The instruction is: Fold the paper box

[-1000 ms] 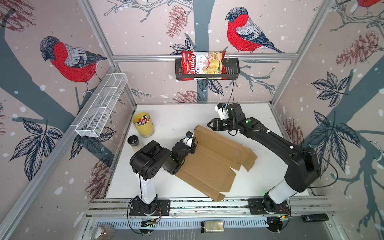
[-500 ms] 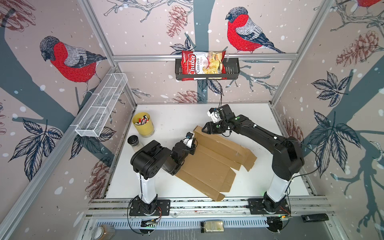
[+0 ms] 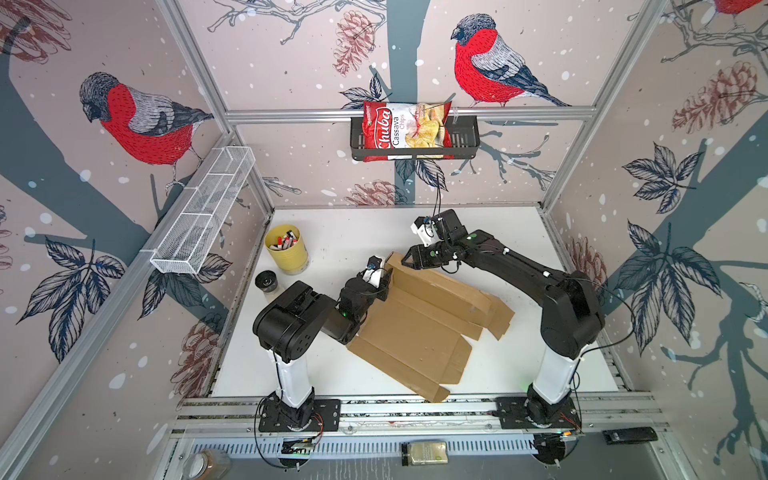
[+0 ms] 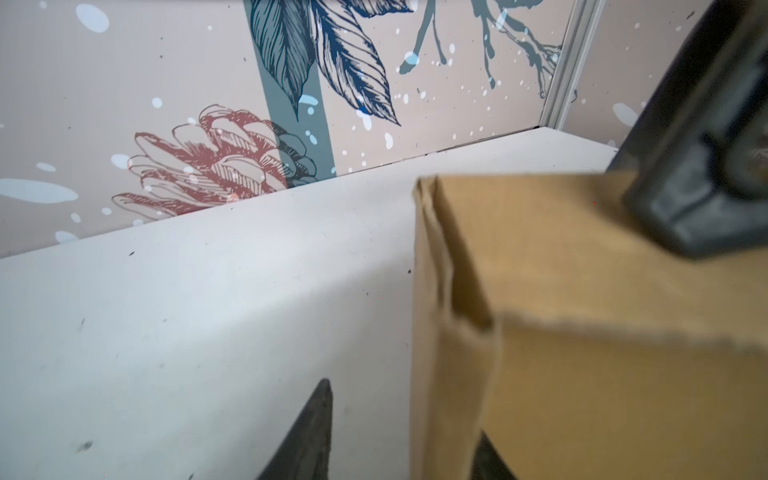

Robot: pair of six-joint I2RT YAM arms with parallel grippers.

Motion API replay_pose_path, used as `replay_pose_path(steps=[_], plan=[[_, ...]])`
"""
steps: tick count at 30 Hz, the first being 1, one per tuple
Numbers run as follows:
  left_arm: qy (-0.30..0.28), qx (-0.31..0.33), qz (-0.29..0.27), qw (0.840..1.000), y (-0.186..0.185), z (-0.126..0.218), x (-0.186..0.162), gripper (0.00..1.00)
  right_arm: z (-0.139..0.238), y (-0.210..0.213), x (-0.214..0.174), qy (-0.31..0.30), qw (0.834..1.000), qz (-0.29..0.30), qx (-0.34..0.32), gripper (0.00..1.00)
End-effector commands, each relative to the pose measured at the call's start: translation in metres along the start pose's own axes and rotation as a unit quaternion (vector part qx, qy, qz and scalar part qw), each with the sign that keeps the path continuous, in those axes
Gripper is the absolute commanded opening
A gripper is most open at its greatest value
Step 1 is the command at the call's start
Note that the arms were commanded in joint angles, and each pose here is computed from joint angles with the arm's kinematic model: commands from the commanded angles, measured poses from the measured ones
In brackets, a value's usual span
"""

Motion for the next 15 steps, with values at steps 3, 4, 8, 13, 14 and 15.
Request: replay_pose_path(steps=[3,4,8,13,14,15], plan=[[0.006,-0.027,0.009,1.000,-0.004,-0.008,0.000,0.36,-0.005,-0.009,-0.013,0.035,0.999,-0.005,-0.027,0.54],[0.006,-0.028,0.010,1.000,-0.004,-0.009,0.000,0.32,-0.005,-0.009,-0.013,0.035,0.999,-0.005,-0.028,0.53],[0.006,-0.021,0.008,1.000,-0.003,-0.007,-0.002,0.18,0.001,-0.007,-0.008,0.025,0.999,-0.004,-0.026,0.53],[0.007,-0.001,0.007,1.000,0.000,-0.006,-0.002,0.09,0.014,-0.001,0.003,0.005,1.000,0.000,-0.023,0.54],[0.006,0.003,0.007,1.000,0.000,-0.005,-0.002,0.08,0.017,0.000,0.005,0.001,1.000,0.001,-0.022,0.54],[0.003,0.008,0.007,1.000,0.000,-0.004,-0.002,0.06,0.019,0.002,0.007,-0.002,1.000,0.002,-0.022,0.54]])
Point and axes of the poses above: each gripper's point midway between its finger pads, its own z axis back along the fingers, its own y axis along the line the jaws close on, x = y × z, the point moved 9 cm from there along z, back along the fingers, and after that the axes turned 3 degrees about z, right-handed, at the moved point
